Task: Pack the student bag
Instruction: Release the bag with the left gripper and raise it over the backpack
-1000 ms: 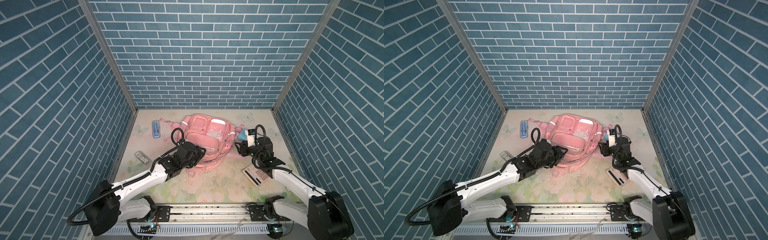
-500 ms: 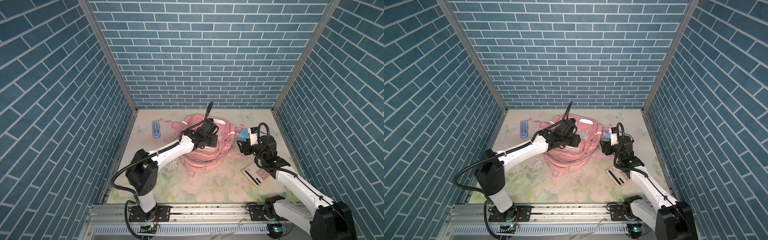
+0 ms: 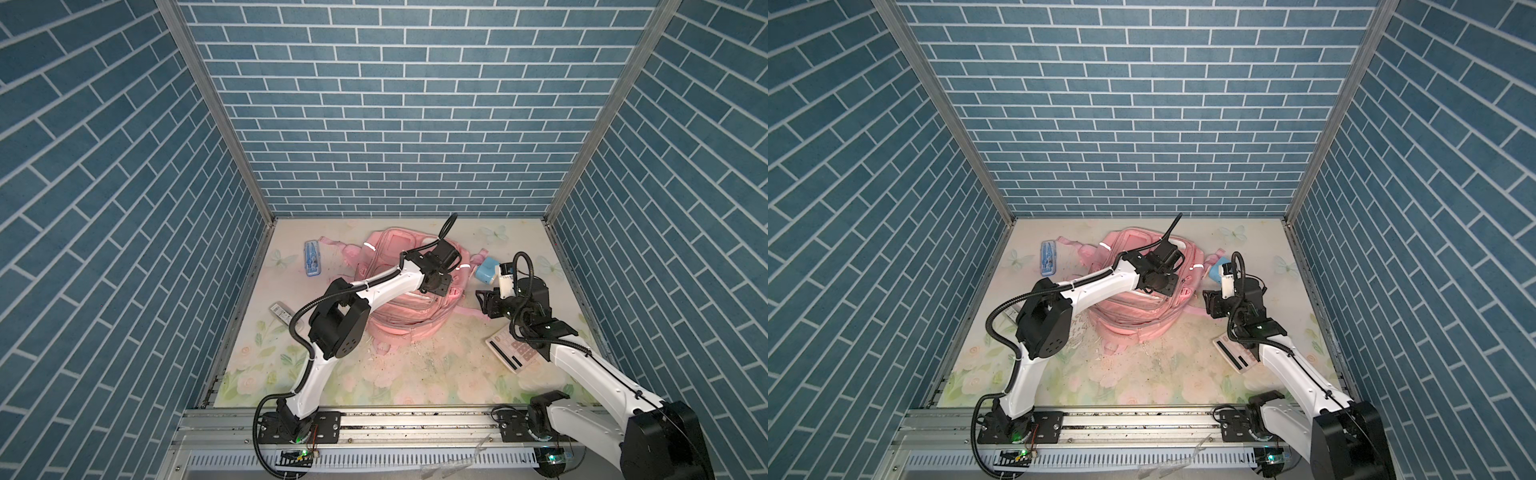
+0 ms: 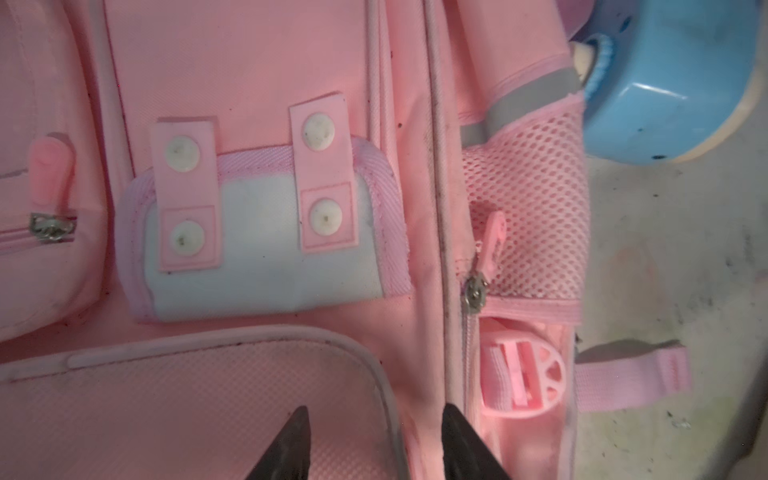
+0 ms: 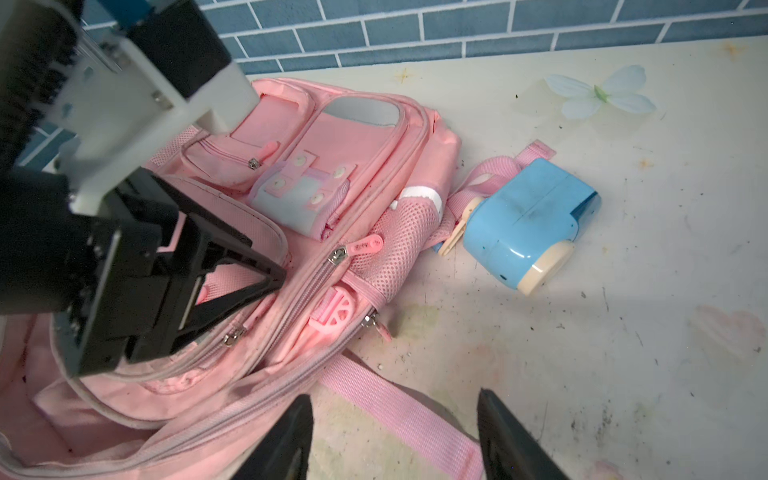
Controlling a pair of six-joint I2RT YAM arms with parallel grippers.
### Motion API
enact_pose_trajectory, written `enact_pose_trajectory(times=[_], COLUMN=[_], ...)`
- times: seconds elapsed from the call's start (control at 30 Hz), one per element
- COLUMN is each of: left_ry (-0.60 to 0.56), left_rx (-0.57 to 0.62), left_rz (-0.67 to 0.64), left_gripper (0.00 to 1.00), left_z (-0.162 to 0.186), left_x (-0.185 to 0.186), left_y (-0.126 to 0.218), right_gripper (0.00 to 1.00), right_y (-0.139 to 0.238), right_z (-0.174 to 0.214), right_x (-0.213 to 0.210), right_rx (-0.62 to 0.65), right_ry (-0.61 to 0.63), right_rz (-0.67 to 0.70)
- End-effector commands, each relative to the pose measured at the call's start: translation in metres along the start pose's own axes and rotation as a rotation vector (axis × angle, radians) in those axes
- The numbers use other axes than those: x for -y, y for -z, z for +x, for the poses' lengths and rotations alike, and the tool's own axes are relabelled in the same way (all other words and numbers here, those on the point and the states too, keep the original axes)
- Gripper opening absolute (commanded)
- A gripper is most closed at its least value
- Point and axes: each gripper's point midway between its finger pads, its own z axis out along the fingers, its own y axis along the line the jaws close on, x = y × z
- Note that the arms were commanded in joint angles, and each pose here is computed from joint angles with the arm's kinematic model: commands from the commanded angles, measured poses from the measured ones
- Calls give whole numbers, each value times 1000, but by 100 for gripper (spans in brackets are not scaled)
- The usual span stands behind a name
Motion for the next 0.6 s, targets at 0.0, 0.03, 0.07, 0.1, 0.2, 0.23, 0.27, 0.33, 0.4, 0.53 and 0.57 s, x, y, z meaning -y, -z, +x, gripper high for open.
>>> enact_pose_trajectory(times=[0.0,0.03,0.07,0.1,0.2,0.23,0.27,0.33,0.4,0.53,0.57], left_ry=[15,25,37,46,83,97,113,137,156,160,149], left_rx=[-40,-39,-36,-31,-7,0,6,37,72,24,1], left_rz=[-112,-138,-168,-184,-206,-215,-223,-217,-189,-178,-171], left_gripper=[53,53,52,52,51,50,49,48,48,49,49], left_z=[8,6,5,4,2,2,1,-3,-5,6,10], left_x=[-11,-14,-17,-19,-23,-25,-27,-28,-28,-31,-28], left_y=[-10,-11,-12,-12,-12,-11,-8,4,10,-4,-8], right_gripper=[62,62,62,61,60,60,60,60,60,60,60], right_y=[1,1,0,0,-1,-1,-1,-1,-1,-2,-2], right_z=[-1,-1,0,1,4,5,6,7,9,8,8], right_x=[2,1,2,1,-1,-1,-1,-1,-1,-3,-3], right_rx=[12,10,8,4,0,-2,-2,-5,-7,1,1], right_ry=[-14,-10,-10,-8,-4,-4,-2,0,-1,1,-1], right_rz=[8,6,5,2,-10,-13,-14,-16,-17,-31,-31])
